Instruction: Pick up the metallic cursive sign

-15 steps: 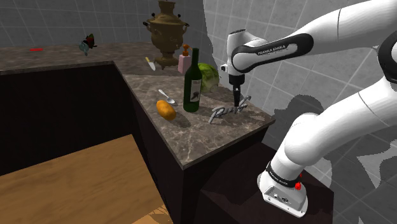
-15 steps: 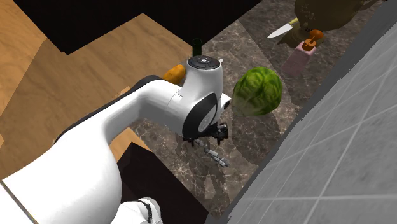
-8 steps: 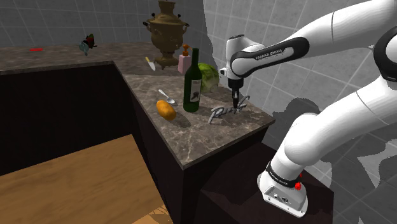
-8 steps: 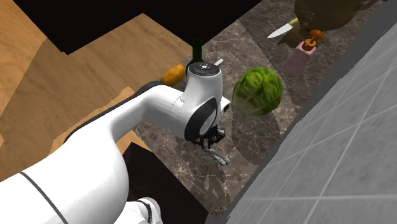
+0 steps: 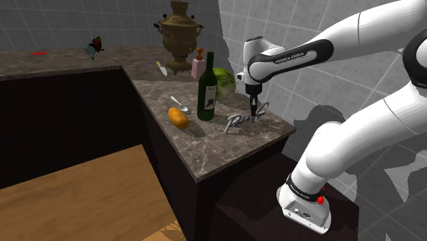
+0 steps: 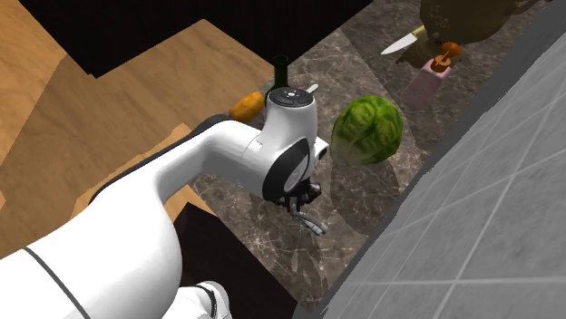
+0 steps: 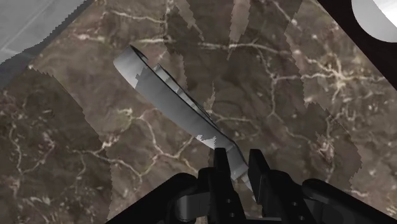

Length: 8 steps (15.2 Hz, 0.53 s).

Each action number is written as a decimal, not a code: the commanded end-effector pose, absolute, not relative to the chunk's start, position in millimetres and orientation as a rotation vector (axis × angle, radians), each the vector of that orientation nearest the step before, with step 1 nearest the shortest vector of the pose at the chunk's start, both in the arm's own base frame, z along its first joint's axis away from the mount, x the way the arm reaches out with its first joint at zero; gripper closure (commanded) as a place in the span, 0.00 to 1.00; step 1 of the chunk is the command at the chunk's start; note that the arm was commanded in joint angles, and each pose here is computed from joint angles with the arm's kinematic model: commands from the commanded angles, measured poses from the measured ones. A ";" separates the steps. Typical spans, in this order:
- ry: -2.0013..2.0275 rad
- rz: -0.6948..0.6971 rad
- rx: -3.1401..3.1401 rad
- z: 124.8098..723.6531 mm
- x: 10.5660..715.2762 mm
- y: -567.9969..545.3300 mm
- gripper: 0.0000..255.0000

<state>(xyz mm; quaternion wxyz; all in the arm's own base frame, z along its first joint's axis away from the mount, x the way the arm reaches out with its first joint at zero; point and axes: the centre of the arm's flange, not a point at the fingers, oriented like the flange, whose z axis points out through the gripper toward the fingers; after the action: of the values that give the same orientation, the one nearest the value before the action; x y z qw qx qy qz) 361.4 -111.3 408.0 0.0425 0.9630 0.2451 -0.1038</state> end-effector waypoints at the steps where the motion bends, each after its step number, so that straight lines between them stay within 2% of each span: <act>1: 0.750 -0.318 2.946 415.8 361.6 -111.3 1.00; 8: 0.750 -0.318 2.946 452.7 361.6 -111.3 1.00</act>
<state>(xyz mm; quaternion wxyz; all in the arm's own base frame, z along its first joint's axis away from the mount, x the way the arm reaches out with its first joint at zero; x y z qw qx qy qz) 362.1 -112.1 447.1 0.0426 0.9630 0.2451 -0.1038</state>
